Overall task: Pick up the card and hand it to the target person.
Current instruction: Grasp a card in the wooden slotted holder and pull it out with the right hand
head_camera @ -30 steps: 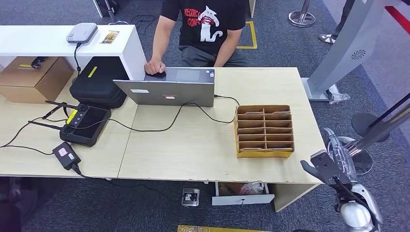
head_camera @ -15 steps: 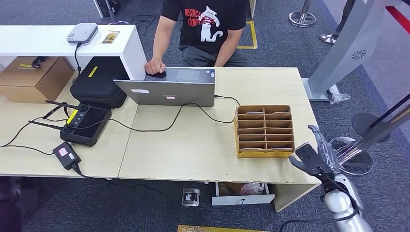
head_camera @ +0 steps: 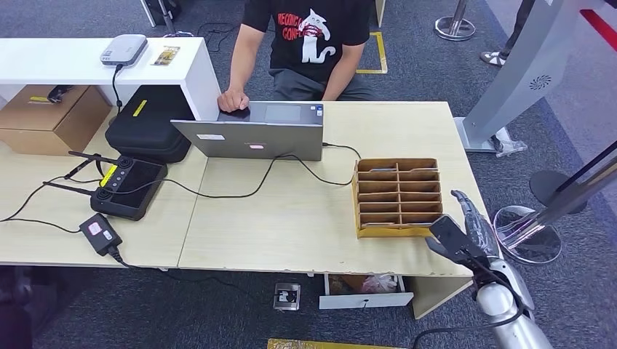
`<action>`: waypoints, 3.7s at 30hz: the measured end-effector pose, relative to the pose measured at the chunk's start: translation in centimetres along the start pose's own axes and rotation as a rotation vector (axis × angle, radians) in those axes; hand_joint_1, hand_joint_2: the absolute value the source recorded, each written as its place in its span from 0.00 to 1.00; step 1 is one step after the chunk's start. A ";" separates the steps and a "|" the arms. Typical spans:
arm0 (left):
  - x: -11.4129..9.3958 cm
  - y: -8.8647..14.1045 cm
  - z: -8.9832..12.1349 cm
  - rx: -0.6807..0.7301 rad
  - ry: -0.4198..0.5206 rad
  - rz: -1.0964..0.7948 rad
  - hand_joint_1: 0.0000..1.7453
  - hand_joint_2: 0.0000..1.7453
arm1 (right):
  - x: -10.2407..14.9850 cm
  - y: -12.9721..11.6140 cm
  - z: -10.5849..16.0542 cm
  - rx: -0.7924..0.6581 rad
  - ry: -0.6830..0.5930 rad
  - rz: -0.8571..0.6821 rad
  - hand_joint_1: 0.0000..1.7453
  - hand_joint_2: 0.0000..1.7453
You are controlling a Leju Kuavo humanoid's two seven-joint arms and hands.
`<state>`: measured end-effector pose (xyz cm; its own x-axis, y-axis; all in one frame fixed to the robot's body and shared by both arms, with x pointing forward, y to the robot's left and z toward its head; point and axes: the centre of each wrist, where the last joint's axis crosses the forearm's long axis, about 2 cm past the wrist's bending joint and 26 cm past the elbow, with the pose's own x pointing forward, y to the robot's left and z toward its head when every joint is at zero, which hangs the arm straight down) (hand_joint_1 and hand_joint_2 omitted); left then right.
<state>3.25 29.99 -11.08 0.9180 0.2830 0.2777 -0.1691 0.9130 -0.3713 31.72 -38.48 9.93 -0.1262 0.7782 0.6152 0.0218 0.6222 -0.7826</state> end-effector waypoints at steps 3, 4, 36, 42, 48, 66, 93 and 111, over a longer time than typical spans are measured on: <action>0.0 0.0 0.0 0.001 0.000 0.003 0.00 0.00 | 0.0 0.0 -0.1 -0.001 0.004 -0.004 0.00 1.00; 0.0 0.0 0.0 0.001 0.001 0.004 0.00 0.00 | 0.0 0.0 -0.1 -0.001 0.004 -0.005 0.00 1.00; -0.1 0.0 0.0 0.003 0.008 0.015 0.00 0.00 | 3.4 0.7 1.9 0.043 -0.097 0.271 0.00 1.00; -0.1 0.0 0.0 0.002 0.012 0.008 0.00 0.00 | 3.8 -0.2 0.8 0.044 -0.124 0.343 0.00 1.00; -0.1 0.0 0.0 0.002 0.019 0.007 0.00 0.00 | 4.1 -0.6 0.1 0.046 -0.142 0.381 0.00 1.00; -0.1 0.0 0.0 0.001 0.015 0.006 0.00 0.00 | 4.0 -1.5 -1.3 0.061 -0.151 0.406 0.00 1.00; -0.2 0.0 0.0 0.005 0.004 0.027 0.00 0.00 | 4.8 -0.2 1.1 0.127 -0.146 0.449 0.03 1.00; -0.2 0.0 0.0 0.006 -0.001 0.037 0.00 0.00 | 5.0 -0.2 1.2 0.144 -0.156 0.451 0.01 1.00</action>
<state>3.11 29.92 -11.09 0.9107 0.3172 0.2645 -0.2056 0.9036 -0.3758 29.92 -34.79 13.04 -0.2832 0.9381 0.1995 -0.0274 0.2000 -0.9794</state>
